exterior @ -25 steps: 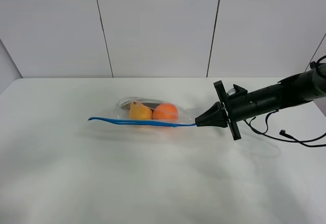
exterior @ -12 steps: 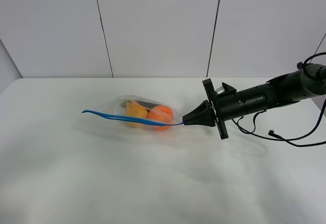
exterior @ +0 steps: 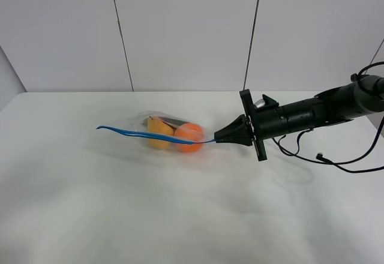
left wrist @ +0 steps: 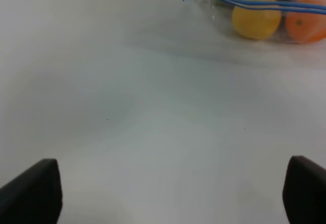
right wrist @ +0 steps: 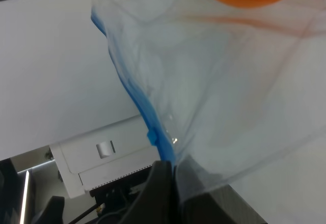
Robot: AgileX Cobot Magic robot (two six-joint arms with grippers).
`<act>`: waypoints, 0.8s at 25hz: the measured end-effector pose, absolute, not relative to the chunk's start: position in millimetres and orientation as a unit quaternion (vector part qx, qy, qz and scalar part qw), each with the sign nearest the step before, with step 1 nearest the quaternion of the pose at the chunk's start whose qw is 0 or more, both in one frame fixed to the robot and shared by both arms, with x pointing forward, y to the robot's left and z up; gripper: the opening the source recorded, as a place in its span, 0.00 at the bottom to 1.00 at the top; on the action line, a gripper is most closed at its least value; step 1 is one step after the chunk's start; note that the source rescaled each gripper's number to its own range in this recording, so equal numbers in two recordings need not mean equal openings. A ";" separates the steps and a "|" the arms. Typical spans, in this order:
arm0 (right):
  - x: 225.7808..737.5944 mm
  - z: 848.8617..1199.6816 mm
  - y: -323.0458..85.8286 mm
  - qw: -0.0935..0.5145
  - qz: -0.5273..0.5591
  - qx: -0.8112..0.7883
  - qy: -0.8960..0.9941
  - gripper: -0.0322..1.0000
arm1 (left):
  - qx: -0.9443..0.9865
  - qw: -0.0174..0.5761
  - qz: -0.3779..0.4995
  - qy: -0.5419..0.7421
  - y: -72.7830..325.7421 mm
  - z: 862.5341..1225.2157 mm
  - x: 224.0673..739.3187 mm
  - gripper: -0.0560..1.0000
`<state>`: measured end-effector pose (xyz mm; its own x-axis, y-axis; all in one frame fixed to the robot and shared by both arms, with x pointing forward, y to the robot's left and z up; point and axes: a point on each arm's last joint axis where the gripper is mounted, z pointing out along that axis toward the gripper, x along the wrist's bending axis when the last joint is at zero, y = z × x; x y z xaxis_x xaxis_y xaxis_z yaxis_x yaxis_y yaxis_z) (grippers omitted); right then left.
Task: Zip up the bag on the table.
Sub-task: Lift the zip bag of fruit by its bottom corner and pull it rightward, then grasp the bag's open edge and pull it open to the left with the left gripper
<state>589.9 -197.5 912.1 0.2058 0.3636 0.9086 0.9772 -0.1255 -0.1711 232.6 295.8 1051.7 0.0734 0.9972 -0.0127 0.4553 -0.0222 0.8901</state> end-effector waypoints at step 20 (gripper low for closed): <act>590.4 912.5 -197.4 0.417 -0.371 -0.653 -0.512 0.03 | 0.775 0.249 0.347 0.465 295.0 1140.5 372.3 1.00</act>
<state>590.4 -197.4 912.5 0.2008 0.3591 0.9115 0.9780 -0.1276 -0.1652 372.3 295.0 1140.5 0.3261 0.8946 0.3056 0.5483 -0.4423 0.7097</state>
